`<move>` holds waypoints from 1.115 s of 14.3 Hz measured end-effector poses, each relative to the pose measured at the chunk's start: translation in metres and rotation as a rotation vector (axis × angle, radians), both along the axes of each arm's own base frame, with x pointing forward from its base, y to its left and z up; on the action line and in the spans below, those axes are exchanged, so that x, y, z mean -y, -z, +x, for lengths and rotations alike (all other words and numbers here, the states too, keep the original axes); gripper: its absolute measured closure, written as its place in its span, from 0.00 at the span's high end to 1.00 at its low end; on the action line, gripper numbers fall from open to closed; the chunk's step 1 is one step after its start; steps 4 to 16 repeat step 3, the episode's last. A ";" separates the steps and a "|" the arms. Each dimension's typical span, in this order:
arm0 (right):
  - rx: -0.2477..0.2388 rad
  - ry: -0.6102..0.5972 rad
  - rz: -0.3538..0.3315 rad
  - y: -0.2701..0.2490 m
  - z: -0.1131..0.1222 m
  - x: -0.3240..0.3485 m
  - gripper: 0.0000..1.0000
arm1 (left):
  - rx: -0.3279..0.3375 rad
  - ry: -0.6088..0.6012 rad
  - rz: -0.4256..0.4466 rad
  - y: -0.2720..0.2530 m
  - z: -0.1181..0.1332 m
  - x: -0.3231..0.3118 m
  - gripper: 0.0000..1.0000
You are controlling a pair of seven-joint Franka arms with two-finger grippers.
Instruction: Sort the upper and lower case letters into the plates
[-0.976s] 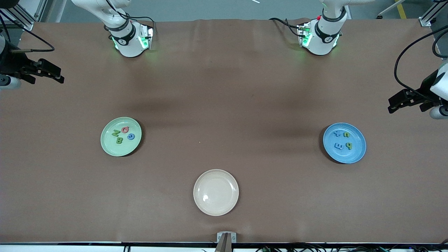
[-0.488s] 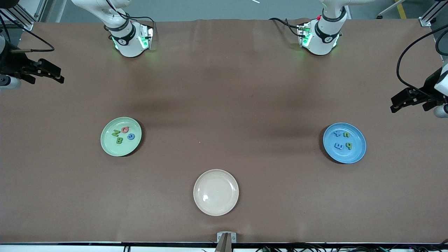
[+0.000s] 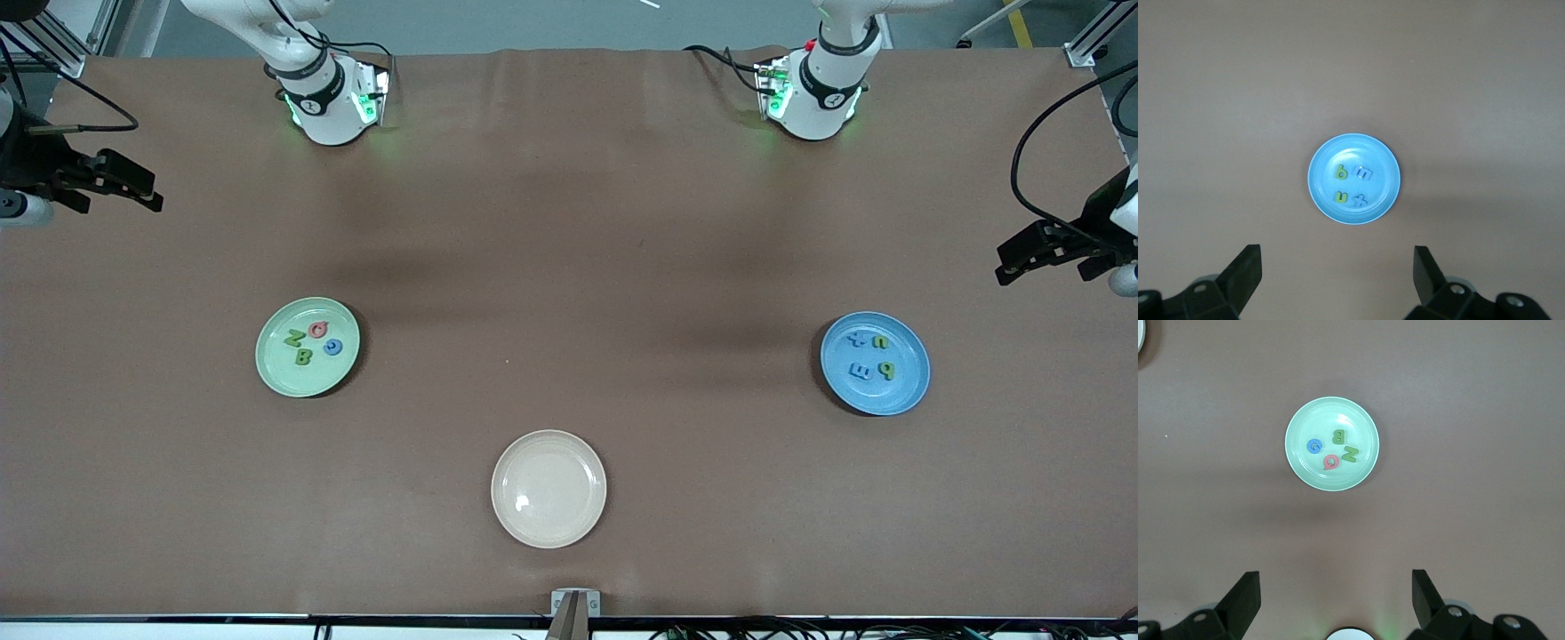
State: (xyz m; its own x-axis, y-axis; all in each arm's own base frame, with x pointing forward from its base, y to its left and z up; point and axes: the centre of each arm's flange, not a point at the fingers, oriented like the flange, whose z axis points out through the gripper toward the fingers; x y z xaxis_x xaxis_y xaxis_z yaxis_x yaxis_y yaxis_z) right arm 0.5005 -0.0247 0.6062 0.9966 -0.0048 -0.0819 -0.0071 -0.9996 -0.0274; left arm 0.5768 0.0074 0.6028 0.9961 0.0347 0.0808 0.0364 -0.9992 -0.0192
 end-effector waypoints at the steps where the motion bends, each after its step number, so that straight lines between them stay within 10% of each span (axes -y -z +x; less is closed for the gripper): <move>1: 0.000 0.000 0.000 0.000 0.000 0.000 1.00 | 0.000 -0.004 -0.012 0.000 0.000 -0.001 1.00; 16: 0.000 0.000 0.000 0.000 0.000 0.000 1.00 | 0.000 -0.009 -0.019 0.000 0.000 -0.003 1.00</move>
